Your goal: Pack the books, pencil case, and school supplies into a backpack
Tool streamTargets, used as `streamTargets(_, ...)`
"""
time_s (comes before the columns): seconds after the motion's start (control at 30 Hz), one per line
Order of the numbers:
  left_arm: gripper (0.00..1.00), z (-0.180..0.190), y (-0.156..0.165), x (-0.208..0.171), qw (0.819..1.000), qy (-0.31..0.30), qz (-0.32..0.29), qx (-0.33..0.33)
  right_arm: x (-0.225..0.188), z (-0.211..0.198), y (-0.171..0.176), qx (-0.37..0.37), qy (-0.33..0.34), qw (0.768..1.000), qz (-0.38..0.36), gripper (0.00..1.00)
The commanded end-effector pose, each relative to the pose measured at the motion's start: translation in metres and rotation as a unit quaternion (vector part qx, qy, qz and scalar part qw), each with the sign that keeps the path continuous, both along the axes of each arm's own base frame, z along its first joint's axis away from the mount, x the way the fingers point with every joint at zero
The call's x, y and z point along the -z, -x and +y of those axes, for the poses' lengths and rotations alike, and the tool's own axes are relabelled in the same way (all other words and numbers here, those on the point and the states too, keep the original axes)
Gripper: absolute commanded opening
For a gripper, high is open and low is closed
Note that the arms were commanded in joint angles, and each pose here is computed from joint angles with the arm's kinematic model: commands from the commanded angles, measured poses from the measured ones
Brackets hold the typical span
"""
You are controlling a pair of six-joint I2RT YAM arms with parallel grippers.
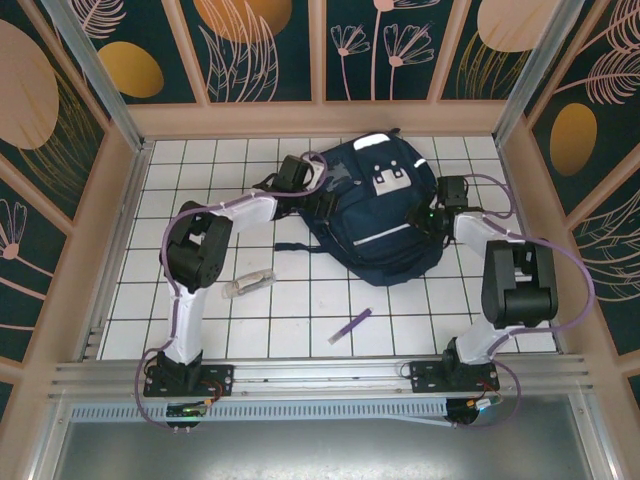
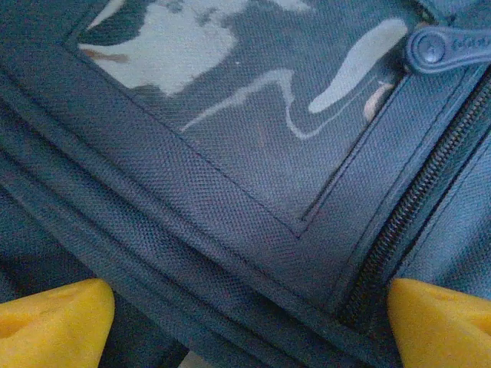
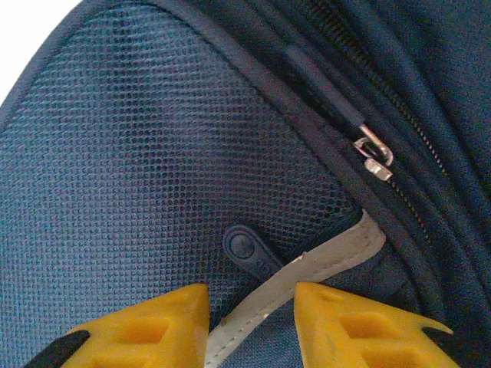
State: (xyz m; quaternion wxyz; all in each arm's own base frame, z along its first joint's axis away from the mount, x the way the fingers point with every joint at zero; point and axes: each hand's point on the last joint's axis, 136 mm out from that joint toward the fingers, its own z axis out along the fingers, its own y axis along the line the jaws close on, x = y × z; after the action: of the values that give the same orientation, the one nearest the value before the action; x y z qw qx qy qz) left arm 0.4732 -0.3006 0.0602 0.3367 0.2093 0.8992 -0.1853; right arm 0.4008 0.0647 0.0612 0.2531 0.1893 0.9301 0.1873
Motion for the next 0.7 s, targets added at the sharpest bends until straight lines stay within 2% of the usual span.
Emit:
streamTargets(0.0, 0.88, 0.026, 0.037, 0.017, 0.998, -0.047, 0.036, -0.004, 0.003, 0.007, -0.025, -0.022, -0.001, 0.999, -0.032, 0.35)
streamTargets(0.13, 0.85, 0.039, 0.076, 0.023, 0.996, -0.054, 0.069, -0.006, -0.001, 0.020, -0.047, -0.043, -0.023, 0.997, -0.067, 0.34)
streamTargets(0.27, 0.82, 0.036, 0.119, 0.021, 0.993, -0.068, 0.089, 0.029, -0.005, 0.039, -0.076, -0.081, -0.040, 0.991, -0.102, 0.35)
streamTargets(0.33, 0.81, 0.033, 0.133, 0.011, 0.992, -0.079, 0.079, 0.056, -0.006, 0.058, -0.091, -0.105, -0.052, 0.986, -0.117, 0.33)
streamTargets(0.4, 0.77, 0.035, 0.140, -0.005, 0.990, -0.107, 0.046, 0.083, -0.007, 0.077, -0.105, -0.121, -0.050, 0.983, -0.132, 0.33)
streamTargets(0.5, 0.77, 0.037, 0.140, -0.036, 0.978, -0.153, -0.018, 0.140, -0.011, 0.106, -0.123, -0.136, -0.065, 0.978, -0.148, 0.34)
streamTargets(0.67, 0.77, 0.036, 0.121, -0.073, 0.938, -0.221, -0.153, 0.218, -0.040, 0.128, -0.140, -0.153, -0.116, 0.964, -0.183, 0.35)
